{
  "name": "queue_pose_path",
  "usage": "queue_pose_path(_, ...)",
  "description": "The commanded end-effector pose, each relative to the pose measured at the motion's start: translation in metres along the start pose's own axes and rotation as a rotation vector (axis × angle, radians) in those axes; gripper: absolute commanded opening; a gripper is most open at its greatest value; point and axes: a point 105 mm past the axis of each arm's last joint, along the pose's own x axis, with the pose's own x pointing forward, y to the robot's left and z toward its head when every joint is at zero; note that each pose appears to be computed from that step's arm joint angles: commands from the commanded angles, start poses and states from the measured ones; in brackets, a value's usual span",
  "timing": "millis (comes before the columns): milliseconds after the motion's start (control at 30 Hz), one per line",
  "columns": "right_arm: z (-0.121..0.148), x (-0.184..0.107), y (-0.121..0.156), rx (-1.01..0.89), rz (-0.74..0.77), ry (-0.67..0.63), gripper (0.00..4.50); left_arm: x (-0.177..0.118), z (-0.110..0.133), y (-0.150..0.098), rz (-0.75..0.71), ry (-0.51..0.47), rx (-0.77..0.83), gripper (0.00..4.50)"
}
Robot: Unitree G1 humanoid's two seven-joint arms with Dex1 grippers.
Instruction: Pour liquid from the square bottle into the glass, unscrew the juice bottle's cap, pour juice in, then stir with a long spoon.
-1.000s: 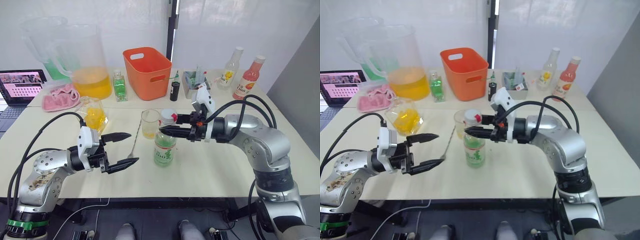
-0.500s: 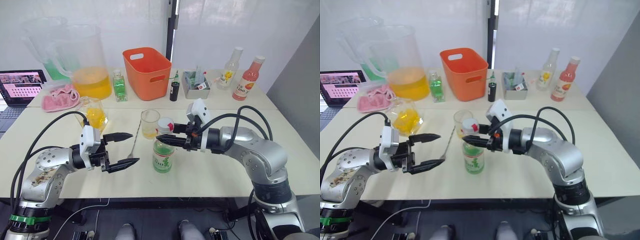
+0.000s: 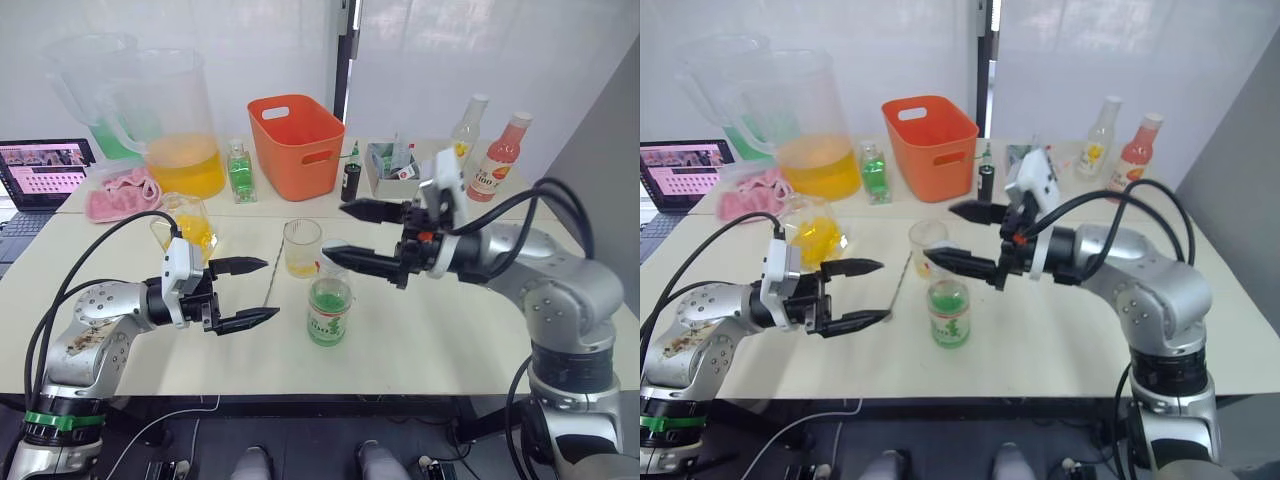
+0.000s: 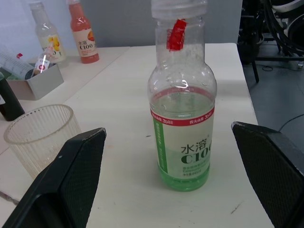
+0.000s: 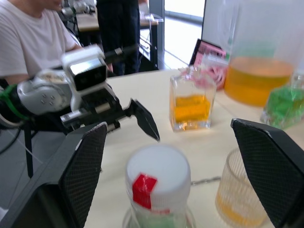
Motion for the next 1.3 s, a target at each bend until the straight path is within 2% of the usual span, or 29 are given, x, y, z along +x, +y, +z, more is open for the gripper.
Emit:
queue_pose_path(33, 0.033, -0.015, 0.003, -0.031, 0.0, -0.102, 4.47, 0.007, 0.005, 0.004, 0.0, -0.011, -0.009, 4.5)
queue_pose_path(167, 0.039, -0.029, 0.0, -0.108, -0.066, -0.076, 4.47, 0.01, -0.002, 0.01, 0.026, 0.041, -0.064, 4.5)
queue_pose_path(267, 0.035, -0.046, 0.003, -0.095, -0.133, -0.077, 4.47, 0.011, -0.002, 0.015, 0.055, 0.06, -0.098, 4.5)
queue_pose_path(333, 0.02, -0.064, 0.002, -0.083, -0.213, -0.024, 4.47, 0.011, -0.001, 0.02, 0.102, 0.046, -0.091, 4.5)
queue_pose_path(433, -0.02, -0.109, 0.0, -0.024, -0.412, 0.069, 4.47, -0.002, -0.011, 0.015, 0.051, 0.071, -0.126, 4.5)
queue_pose_path(533, -0.043, -0.135, -0.001, -0.055, -0.539, 0.159, 4.47, -0.013, -0.017, 0.015, 0.032, 0.065, -0.137, 4.5)
queue_pose_path(667, -0.068, -0.181, -0.008, -0.047, -0.782, 0.165, 4.47, -0.037, -0.036, 0.015, 0.049, 0.071, -0.237, 4.5)
queue_pose_path(867, -0.112, -0.23, -0.007, -0.036, -0.986, 0.249, 4.47, -0.054, -0.053, 0.015, 0.124, 0.087, -0.252, 4.5)
queue_pose_path(1000, -0.122, -0.243, -0.004, -0.041, -1.014, 0.272, 4.47, -0.053, -0.043, 0.021, 0.154, 0.042, -0.274, 4.5)
queue_pose_path(1200, -0.123, -0.231, 0.0, -0.018, -0.944, 0.257, 4.47, -0.031, -0.025, 0.016, 0.063, 0.065, -0.329, 4.5)
queue_pose_path(1300, -0.122, -0.223, -0.001, 0.003, -0.921, 0.232, 4.47, -0.012, -0.002, 0.017, 0.001, 0.023, -0.326, 4.5)
